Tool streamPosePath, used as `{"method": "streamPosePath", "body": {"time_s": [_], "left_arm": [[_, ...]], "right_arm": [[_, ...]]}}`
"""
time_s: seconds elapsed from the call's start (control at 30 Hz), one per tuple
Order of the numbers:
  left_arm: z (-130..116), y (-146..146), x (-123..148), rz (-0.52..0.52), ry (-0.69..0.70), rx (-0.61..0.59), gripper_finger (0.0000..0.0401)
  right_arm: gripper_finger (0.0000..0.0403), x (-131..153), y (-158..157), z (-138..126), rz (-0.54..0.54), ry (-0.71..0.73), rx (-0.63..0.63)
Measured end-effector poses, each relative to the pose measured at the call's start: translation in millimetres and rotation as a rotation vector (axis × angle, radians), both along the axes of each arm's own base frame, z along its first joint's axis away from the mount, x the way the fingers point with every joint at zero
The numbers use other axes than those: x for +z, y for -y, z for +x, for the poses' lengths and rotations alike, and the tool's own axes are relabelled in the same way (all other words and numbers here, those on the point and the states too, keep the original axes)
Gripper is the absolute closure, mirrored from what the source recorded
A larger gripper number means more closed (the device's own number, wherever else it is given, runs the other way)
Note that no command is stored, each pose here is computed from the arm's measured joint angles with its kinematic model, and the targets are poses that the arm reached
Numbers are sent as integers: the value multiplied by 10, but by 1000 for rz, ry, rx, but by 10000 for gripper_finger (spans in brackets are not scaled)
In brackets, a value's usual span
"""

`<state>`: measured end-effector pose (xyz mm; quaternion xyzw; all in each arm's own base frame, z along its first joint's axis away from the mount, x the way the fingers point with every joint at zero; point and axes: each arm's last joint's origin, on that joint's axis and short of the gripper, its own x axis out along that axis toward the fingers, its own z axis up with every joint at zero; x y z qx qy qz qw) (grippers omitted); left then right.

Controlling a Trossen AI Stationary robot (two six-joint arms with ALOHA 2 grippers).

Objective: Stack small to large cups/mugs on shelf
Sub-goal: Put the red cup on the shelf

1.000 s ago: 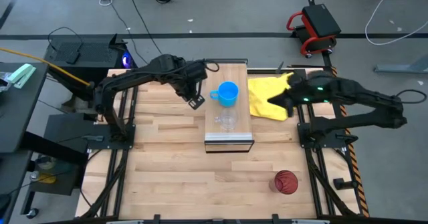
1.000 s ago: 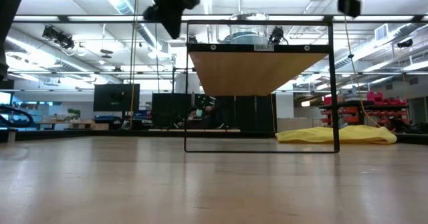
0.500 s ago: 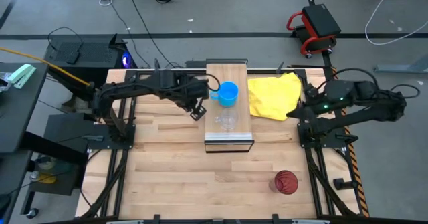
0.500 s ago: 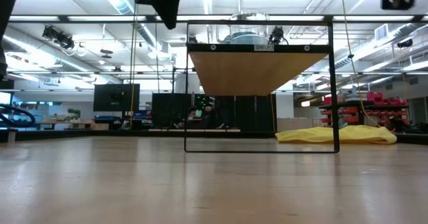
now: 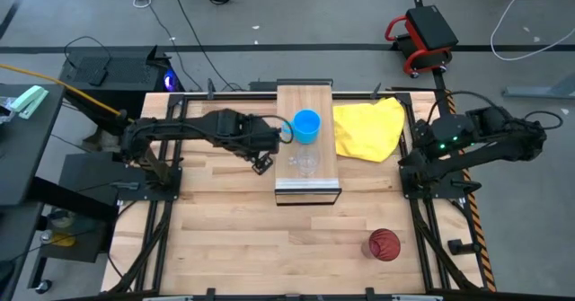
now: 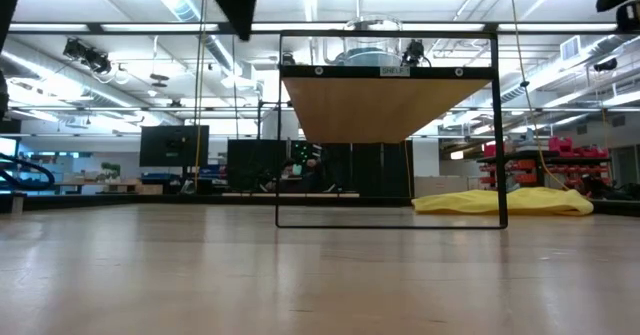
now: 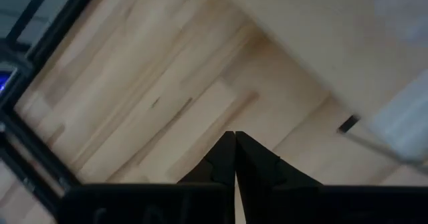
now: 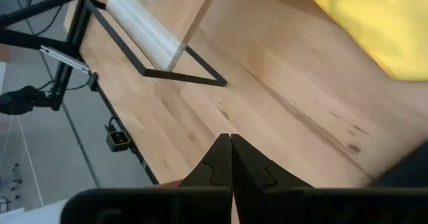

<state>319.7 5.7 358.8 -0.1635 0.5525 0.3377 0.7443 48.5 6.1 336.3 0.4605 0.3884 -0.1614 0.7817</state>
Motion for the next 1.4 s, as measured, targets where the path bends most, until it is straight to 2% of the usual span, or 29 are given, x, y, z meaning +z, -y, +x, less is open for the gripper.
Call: {"method": "streamPosePath", "body": {"time_s": [0.17, 0.27, 0.5, 0.67, 0.8, 0.97, 1.1, 1.23, 1.4], "left_arm": [[-207, 27, -326, -44, -57, 49, 380], [-351, 38, -439, -94, 3, 94, 369], [-641, 100, -539, -162, 181, 148, 352], [-721, 136, -672, -185, 176, 152, 346], [-741, 151, -764, -184, 145, 141, 344], [-693, 152, -794, -180, 173, 93, 349], [-638, 156, -779, -168, 215, 19, 349], [-629, 159, -776, -159, 210, -41, 343], [-631, 199, -777, -166, 191, -124, 336]], "right_arm": [[401, 273, 29, -186, -12, -13, -40], [401, 412, 37, -210, -20, -40, -64], [401, 470, -28, 93, 8, -168, 30], [402, 422, -175, 322, -7, -264, 107], [402, 362, -425, 459, -27, -347, 143], [399, 227, -941, 504, -66, -455, 144], [398, 76, -1351, 450, -101, -505, 41], [397, -42, -1607, 468, -56, -514, -100], [396, -148, -1844, 582, 14, -493, -130]]}}
